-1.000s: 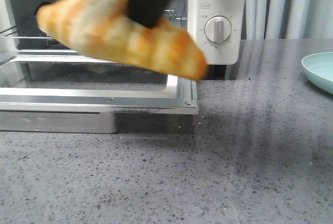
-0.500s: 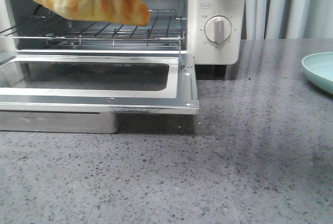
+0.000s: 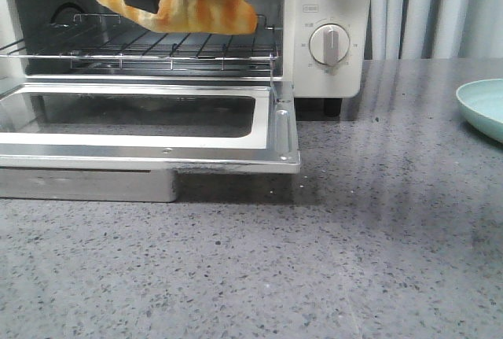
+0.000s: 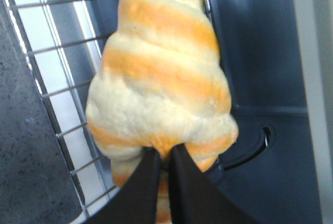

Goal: Put bread in oven

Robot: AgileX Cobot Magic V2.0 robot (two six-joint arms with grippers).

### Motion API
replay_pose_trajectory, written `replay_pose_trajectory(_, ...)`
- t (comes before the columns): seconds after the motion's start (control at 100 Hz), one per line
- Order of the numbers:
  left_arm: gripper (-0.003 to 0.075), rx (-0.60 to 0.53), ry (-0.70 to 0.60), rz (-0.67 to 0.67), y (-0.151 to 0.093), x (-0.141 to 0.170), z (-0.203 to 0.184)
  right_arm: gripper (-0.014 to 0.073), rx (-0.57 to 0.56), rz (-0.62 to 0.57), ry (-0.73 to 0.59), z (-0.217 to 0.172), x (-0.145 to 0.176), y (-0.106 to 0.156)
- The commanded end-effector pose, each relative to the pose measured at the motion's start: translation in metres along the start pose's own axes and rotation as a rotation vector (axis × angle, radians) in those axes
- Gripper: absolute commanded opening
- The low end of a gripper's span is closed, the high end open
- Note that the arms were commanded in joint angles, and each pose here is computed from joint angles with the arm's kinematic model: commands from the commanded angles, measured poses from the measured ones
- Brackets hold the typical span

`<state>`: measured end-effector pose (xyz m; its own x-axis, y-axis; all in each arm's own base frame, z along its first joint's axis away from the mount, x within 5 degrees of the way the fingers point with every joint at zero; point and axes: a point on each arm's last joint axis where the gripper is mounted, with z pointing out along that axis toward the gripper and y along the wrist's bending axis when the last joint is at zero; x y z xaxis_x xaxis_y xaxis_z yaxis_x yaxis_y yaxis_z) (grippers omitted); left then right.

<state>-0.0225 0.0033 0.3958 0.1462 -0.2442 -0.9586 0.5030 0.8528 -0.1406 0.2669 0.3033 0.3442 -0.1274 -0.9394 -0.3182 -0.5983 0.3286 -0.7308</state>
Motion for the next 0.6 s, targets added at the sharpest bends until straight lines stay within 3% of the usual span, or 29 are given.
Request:
replay_pose_trajectory(0.0, -0.0021, 0.007, -0.072, -0.01, -0.002, -0.012, 0.001, 0.0053, 0.089, 0.017, -0.121, -0.023, -0.007, -0.027)
replay_pose_trajectory(0.1, -0.0021, 0.007, -0.063, -0.01, -0.002, -0.012, 0.001, 0.0333, 0.091, 0.021, -0.145, -0.022, -0.008, -0.027)
replay_pose_trajectory(0.18, -0.0021, 0.006, -0.061, -0.008, -0.002, -0.011, 0.001, 0.0456, 0.092, 0.047, -0.147, -0.021, -0.008, -0.029)
replay_pose_trajectory(0.59, -0.0022, -0.056, -0.019, 0.105, 0.003, -0.005, -0.014, 0.0472, 0.072, 0.023, -0.148, -0.043, -0.019, -0.014)
